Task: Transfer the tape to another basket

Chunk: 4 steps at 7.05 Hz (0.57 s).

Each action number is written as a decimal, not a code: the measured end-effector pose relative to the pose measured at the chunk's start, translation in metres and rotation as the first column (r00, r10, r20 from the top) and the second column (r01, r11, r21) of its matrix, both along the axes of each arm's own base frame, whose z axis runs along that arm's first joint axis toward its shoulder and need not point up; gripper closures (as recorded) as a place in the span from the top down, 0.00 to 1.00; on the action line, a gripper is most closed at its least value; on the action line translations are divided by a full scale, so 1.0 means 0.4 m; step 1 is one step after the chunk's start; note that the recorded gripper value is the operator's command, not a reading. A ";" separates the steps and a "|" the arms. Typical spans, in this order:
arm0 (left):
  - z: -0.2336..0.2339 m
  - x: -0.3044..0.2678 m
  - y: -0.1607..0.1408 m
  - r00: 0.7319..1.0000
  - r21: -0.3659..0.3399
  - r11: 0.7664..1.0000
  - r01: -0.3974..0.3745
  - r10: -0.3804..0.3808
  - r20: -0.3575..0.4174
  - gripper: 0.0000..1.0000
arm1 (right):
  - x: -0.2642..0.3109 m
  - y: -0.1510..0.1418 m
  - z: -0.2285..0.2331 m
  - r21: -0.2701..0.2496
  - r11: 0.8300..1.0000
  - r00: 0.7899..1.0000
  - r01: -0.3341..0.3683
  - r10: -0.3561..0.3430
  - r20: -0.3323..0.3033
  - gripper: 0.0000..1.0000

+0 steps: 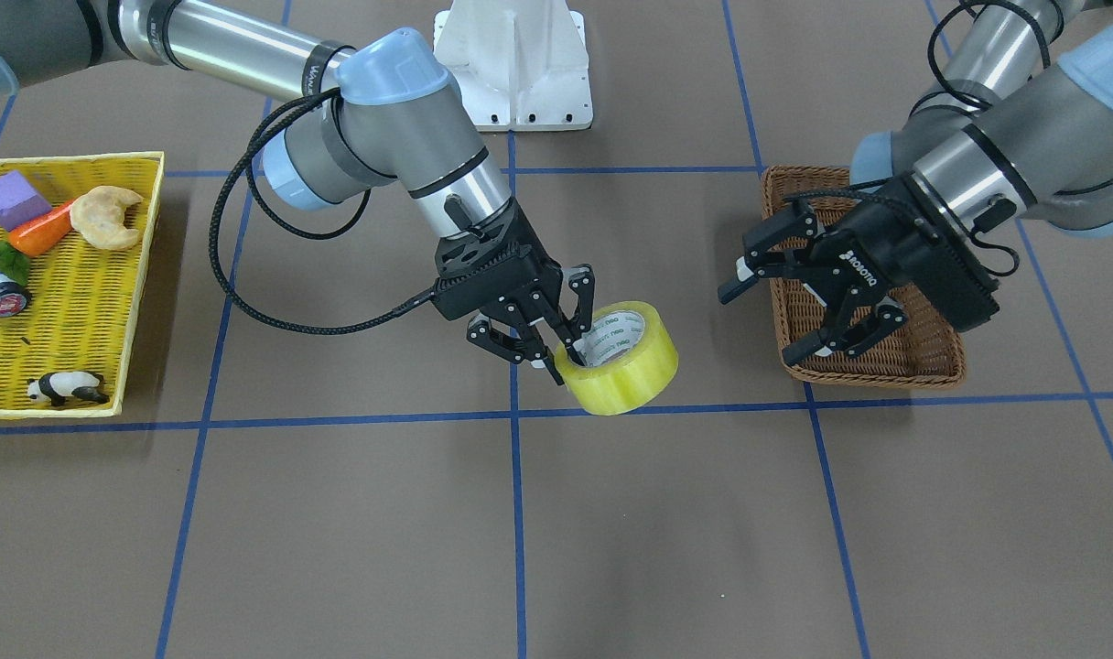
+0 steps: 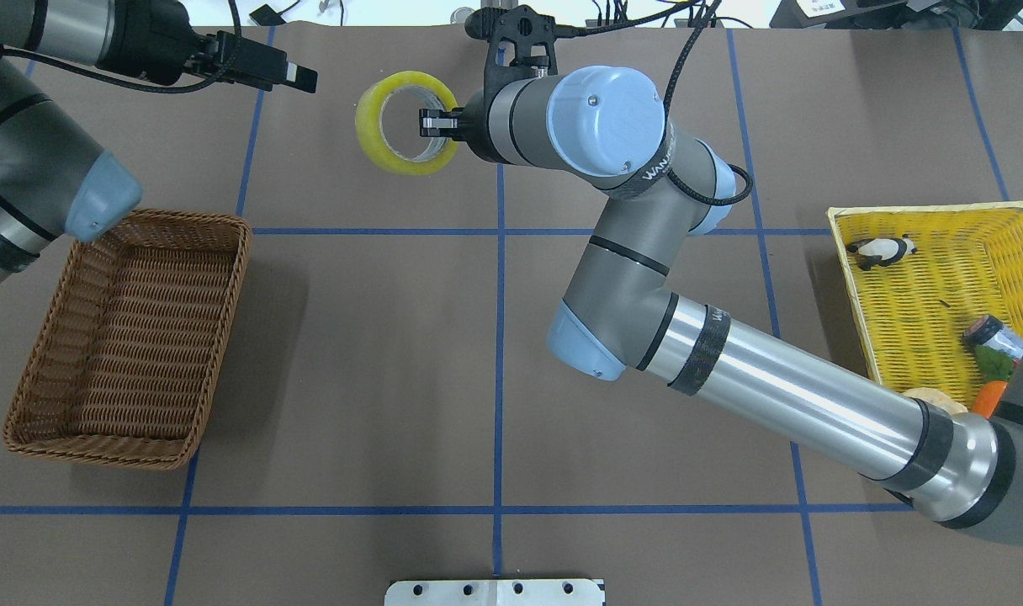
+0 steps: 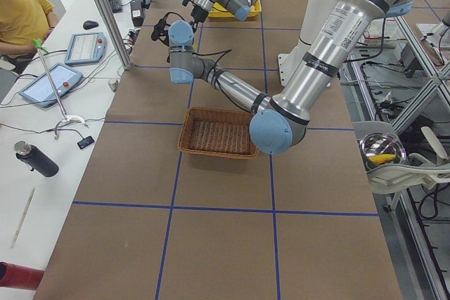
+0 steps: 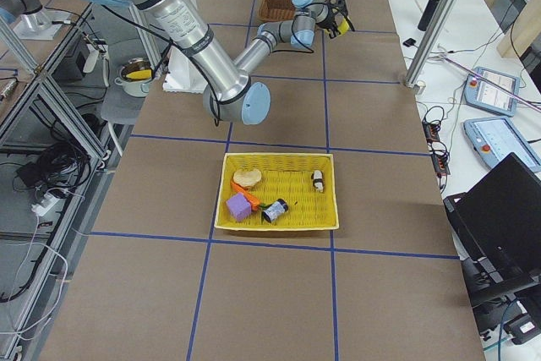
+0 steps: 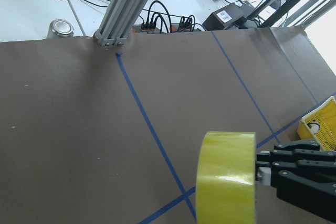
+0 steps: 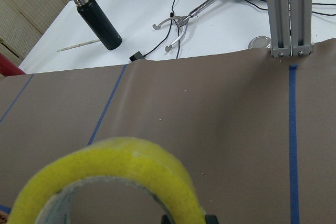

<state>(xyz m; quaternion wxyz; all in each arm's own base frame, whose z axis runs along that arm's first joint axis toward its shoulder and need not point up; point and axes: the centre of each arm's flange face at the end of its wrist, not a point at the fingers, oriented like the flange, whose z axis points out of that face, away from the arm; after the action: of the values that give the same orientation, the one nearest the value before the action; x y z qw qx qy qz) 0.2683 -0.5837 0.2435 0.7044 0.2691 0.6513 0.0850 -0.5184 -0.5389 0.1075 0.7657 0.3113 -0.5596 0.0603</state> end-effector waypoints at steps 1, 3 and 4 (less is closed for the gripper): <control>-0.015 0.015 0.009 1.000 0.006 1.000 -0.008 0.008 -0.011 0.98 | -0.003 0.011 -0.008 0.005 1.000 1.000 0.006 -0.006 0.007 0.00; -0.038 0.050 0.020 0.999 0.017 0.999 -0.029 0.030 -0.021 0.98 | -0.003 0.054 -0.043 0.034 0.999 0.999 0.023 -0.025 0.046 0.00; -0.042 0.059 0.024 0.999 0.019 0.999 -0.035 0.035 -0.023 0.98 | -0.005 0.075 -0.056 0.054 0.998 0.997 0.029 -0.033 0.073 0.00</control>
<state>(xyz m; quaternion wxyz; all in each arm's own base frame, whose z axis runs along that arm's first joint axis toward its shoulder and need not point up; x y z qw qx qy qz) 0.2920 -0.5742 0.2266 0.6926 0.2650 0.6633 0.1003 -0.5204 -0.5090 0.0852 0.7369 0.3204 -0.5936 0.0451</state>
